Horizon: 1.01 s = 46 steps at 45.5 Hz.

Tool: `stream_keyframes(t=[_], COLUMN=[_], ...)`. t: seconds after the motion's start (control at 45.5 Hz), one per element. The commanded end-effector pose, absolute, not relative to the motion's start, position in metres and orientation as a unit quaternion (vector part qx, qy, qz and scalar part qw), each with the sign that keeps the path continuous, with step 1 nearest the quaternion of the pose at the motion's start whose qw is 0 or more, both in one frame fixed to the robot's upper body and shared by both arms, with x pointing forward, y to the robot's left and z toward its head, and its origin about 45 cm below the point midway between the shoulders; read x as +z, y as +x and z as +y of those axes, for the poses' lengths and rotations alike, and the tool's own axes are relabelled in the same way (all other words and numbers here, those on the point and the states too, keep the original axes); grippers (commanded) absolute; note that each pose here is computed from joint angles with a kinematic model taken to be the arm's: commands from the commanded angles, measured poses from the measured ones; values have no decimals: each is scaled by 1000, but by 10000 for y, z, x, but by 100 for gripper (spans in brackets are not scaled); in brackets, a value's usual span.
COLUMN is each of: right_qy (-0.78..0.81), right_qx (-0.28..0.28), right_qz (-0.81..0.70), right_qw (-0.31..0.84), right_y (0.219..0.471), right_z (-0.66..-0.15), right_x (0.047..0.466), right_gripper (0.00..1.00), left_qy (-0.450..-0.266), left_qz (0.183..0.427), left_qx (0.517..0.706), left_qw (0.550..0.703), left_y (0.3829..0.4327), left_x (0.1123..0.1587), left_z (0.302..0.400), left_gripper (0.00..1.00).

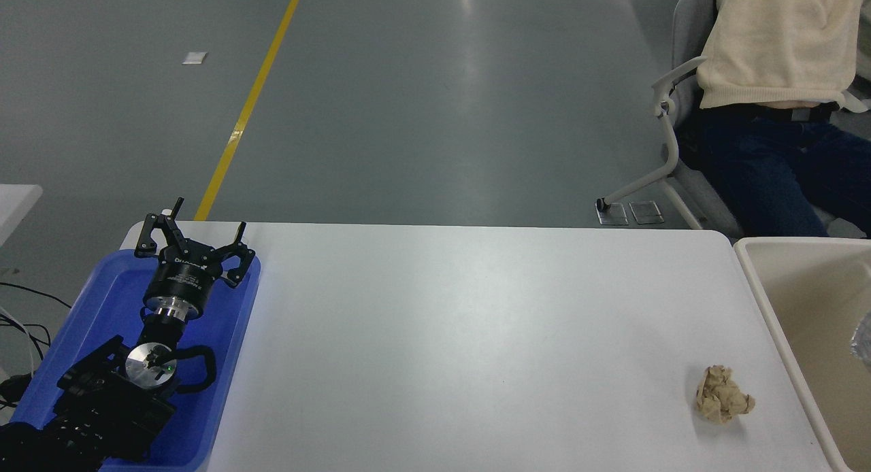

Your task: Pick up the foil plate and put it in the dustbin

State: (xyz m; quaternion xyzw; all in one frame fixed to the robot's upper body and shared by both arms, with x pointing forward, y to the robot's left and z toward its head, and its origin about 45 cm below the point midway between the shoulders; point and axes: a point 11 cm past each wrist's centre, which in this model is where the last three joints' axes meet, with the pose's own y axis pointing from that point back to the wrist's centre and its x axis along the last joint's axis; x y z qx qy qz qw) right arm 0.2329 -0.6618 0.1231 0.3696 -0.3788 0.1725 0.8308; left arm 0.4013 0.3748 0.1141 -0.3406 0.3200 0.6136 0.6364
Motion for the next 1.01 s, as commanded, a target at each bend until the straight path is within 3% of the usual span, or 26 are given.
stream_keyframes(t=[0.0,0.11,0.22,0.286,0.484,0.615,0.989], right_qy=[356,358,370,377,406,447,530], right_qx=[203,202,198,194,146,126,108], right_qz=[-388,-392,-408,-416,-439,-449,-305], right_qw=[825,823,811,804,788,763,784], right_y=[2354,2379,2495,2550,2405,2456,2479], right_z=[-6609,-6605,-6541,-6534,-6666,-6514,-5856], right_x=[1266,1280,1291,1335,1579,1759,2004], right_gripper=[81,83,94,94,94,96,100], left_qy=[-341,-341,-341,-341,-341,-340,-339], left_qz=[320,320,320,320,320,320,321], left_qx=[613,613,613,613,613,613,614], left_qw=[636,636,636,636,636,637,637], left_y=[4013,4013,4013,4013,4013,4013,4011], left_x=[1142,1142,1142,1142,1142,1141,1137], left_z=[3747,3747,3747,3747,3747,3746,3748], left_gripper=[100,100,100,100,100,100,100])
